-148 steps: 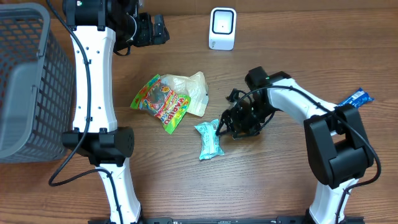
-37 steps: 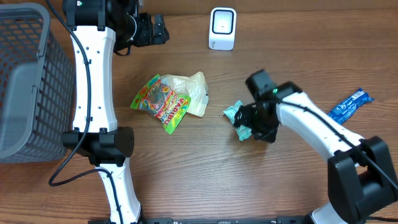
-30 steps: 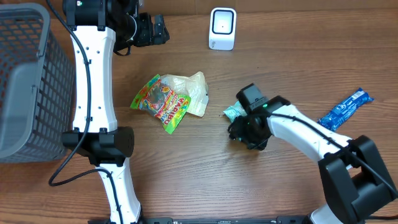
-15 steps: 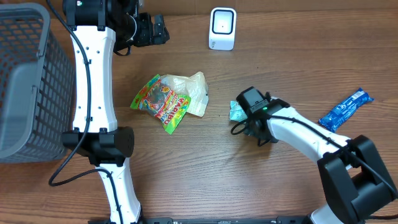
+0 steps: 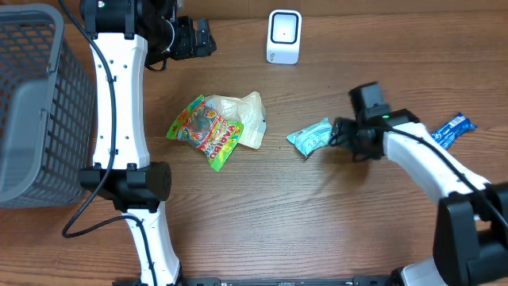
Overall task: Scan the item barcode
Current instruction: 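Lift the wipes pack and carry it toward the white scanner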
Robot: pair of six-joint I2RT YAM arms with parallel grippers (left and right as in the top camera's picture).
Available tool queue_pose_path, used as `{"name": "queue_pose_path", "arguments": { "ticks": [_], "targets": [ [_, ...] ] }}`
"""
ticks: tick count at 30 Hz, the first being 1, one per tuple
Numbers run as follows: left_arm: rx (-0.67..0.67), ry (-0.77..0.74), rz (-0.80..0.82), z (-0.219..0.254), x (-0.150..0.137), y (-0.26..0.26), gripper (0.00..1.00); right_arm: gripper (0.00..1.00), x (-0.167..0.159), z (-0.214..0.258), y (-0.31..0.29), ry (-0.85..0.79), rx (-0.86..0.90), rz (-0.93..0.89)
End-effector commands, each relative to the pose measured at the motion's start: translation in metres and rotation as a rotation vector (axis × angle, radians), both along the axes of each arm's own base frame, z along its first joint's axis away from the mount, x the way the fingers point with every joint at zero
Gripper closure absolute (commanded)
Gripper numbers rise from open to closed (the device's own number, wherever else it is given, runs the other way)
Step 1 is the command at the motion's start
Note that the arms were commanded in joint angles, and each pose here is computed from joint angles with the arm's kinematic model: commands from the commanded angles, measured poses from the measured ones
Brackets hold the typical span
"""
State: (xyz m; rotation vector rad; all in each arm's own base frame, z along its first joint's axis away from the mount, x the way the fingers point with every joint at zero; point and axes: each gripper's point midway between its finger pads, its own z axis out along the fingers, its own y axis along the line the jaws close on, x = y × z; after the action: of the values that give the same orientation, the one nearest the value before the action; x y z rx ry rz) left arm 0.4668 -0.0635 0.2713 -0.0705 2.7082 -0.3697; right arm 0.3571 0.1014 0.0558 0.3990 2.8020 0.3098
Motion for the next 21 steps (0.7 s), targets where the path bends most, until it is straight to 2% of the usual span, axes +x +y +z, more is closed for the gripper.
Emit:
{"name": "queue_pose_path", "arguments": {
  "ticks": [1,6,9,15,21],
  "targets": [
    [-0.002,-0.025,-0.007,0.012,-0.005,-0.005,0.0,0.19,0.007,0.02,0.037,-0.035,0.221,0.135],
    [-0.002,-0.025,-0.007,0.012,-0.005,-0.005,0.0,0.2,0.015,0.001,0.046,-0.011,0.27,0.129],
    [-0.002,-0.025,-0.007,0.012,-0.005,-0.005,0.0,0.23,0.019,-0.015,0.043,0.021,0.26,0.069],
    [-0.002,-0.025,-0.007,0.012,-0.005,-0.005,0.0,0.23,0.021,-0.03,0.038,0.02,0.238,0.032],
    [-0.002,-0.025,-0.007,0.012,-0.005,-0.005,0.0,0.25,0.024,-0.049,0.019,-0.023,0.137,-0.003]
  ]
}}
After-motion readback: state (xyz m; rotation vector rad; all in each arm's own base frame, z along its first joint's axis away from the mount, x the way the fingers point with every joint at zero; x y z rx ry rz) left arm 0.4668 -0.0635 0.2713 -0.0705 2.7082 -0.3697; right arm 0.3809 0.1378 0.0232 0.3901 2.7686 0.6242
